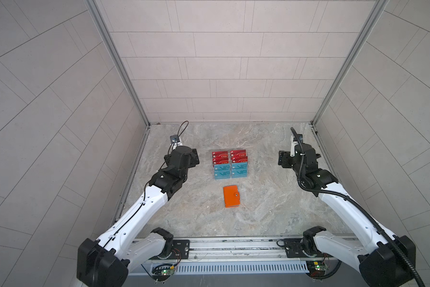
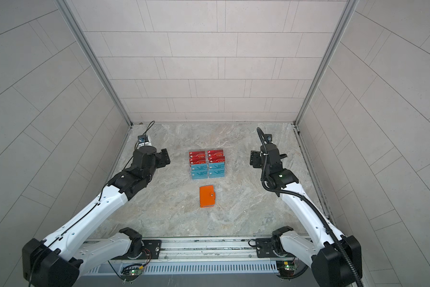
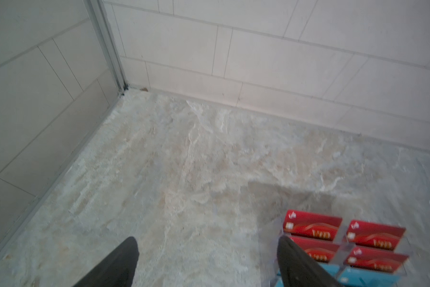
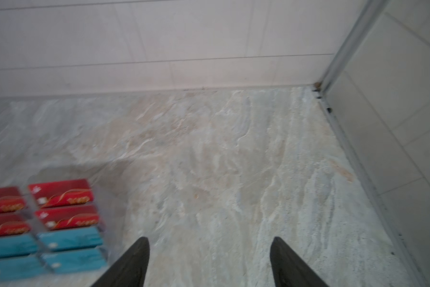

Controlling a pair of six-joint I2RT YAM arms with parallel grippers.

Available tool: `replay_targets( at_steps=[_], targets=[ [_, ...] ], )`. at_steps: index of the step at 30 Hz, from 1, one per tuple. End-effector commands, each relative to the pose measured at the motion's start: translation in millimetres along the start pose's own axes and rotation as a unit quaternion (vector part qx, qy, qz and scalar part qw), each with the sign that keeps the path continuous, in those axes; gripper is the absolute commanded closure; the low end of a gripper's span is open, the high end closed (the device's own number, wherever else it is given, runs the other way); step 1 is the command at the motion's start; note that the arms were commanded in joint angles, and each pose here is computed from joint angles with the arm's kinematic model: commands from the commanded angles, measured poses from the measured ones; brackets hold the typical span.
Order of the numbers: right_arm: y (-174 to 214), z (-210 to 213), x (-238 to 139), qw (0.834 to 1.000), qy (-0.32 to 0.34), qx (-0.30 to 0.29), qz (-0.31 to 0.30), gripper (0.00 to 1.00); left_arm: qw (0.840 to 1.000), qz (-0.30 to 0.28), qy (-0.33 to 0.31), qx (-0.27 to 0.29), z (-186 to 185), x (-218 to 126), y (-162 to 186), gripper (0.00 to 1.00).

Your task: Put the credit cards into the card holder

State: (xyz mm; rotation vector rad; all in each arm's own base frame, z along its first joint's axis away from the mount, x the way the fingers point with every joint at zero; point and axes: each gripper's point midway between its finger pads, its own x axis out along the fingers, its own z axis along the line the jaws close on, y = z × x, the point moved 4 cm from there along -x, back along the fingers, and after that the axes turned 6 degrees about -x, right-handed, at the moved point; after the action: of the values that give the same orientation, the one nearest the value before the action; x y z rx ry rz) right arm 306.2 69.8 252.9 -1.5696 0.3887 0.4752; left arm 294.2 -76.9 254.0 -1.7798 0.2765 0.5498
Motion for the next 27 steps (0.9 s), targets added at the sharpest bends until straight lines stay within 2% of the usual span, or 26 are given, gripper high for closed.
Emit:
replay_targets(
  at_steps=[1,4,7,8,10,13,16,18,22,27],
  targets=[
    [36.9,39.7,-12.1,0.989,-0.095,-0.025,0.114,0.22,0.996,0.081,0.007,0.028,-4.8,-16.2,30.7,0.07],
    [66.1,68.5,-16.5,0.974,-0.13,-0.045,0.178,0.29,0.992,0.114,0.019,0.058,-12.6,-24.4,54.0,0.08],
    [95.2,96.3,-24.5,0.961,-0.155,-0.065,0.222,0.3,0.984,0.154,-0.005,0.087,-10.2,-27.3,78.0,0.12],
    [103.6,104.6,-26.8,0.957,-0.163,-0.064,0.233,0.32,0.981,0.169,-0.004,0.097,-12.4,-26.9,86.4,0.17],
    [120.7,119.4,-29.0,0.947,-0.181,-0.054,0.258,0.34,0.976,0.187,0.003,0.107,-17.7,-26.3,100.8,0.18],
    [144.3,143.6,-33.2,0.932,-0.204,-0.047,0.295,0.37,0.972,0.207,0.03,0.11,-29.9,-27.0,117.3,0.19],
    [162.2,166.3,-37.2,0.919,-0.219,-0.058,0.324,0.42,0.96,0.256,0.071,0.087,-42.0,-27.9,139.7,0.21],
    [170.9,173.7,-32.5,0.913,-0.216,-0.063,0.34,0.47,0.952,0.282,0.101,0.066,-49.5,-27.8,152.9,0.25],
    [172.7,190.6,-16.1,0.91,-0.22,-0.064,0.345,0.57,0.939,0.311,0.149,0.017,-61.1,-29.1,170.2,0.26],
    [169.9,198.8,1.4,0.917,-0.205,-0.063,0.336,0.66,0.936,0.314,0.157,-0.002,-55.5,-32.7,176.0,0.28]
  ],
)
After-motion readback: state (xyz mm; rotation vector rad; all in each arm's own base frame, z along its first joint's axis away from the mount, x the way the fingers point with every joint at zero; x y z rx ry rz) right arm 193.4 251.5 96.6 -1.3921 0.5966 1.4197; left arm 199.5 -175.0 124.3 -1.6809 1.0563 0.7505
